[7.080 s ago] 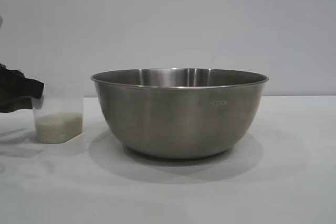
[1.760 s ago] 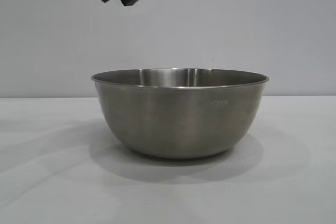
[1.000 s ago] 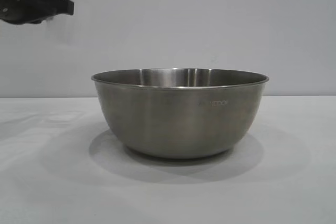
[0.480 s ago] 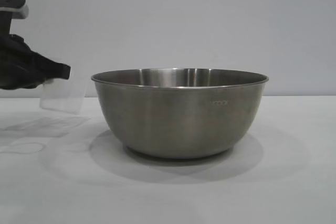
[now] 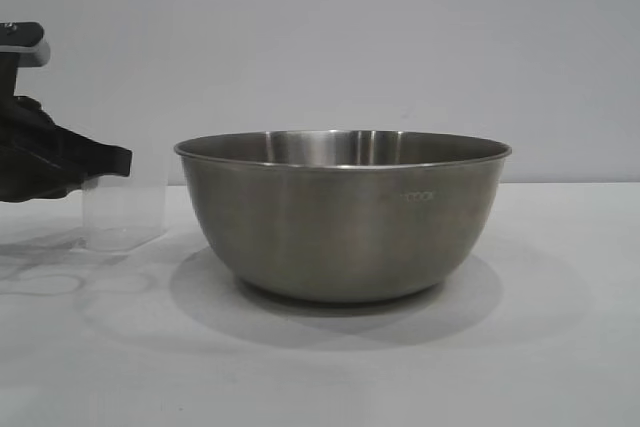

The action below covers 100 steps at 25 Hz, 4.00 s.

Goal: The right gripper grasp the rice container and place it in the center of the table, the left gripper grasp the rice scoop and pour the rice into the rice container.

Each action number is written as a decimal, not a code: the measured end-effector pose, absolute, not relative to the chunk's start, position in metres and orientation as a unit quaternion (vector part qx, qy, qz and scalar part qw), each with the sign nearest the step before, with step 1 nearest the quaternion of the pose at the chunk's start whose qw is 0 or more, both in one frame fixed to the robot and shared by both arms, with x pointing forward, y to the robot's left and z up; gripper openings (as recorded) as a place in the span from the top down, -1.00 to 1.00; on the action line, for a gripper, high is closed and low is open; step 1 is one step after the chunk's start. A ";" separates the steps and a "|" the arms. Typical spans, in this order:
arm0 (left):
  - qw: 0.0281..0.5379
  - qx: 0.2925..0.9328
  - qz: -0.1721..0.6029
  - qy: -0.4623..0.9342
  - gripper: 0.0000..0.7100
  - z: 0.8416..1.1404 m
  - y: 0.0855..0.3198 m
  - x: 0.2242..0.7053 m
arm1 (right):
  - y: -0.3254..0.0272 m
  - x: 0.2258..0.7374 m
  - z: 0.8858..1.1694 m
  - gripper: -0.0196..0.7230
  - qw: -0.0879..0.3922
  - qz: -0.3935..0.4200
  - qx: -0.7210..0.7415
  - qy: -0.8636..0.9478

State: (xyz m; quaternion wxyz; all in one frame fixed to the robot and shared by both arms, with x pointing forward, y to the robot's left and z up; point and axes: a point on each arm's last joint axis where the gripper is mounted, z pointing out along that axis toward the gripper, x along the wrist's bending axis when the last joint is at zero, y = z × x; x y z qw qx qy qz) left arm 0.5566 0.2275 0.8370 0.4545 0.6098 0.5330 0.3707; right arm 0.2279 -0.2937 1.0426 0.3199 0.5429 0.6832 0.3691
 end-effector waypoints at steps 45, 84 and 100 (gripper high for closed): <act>0.323 0.739 0.202 0.556 -0.14 0.903 0.233 0.465 | -0.294 0.228 1.043 -0.59 0.319 0.370 0.543 0.683; 0.389 0.725 0.280 0.495 -0.14 1.066 0.294 0.243 | -0.293 0.228 1.043 -0.59 0.319 0.370 0.543 0.683; 0.399 0.713 0.313 0.485 -0.14 1.048 0.301 0.228 | -0.293 0.228 1.043 -0.59 0.319 0.370 0.543 0.683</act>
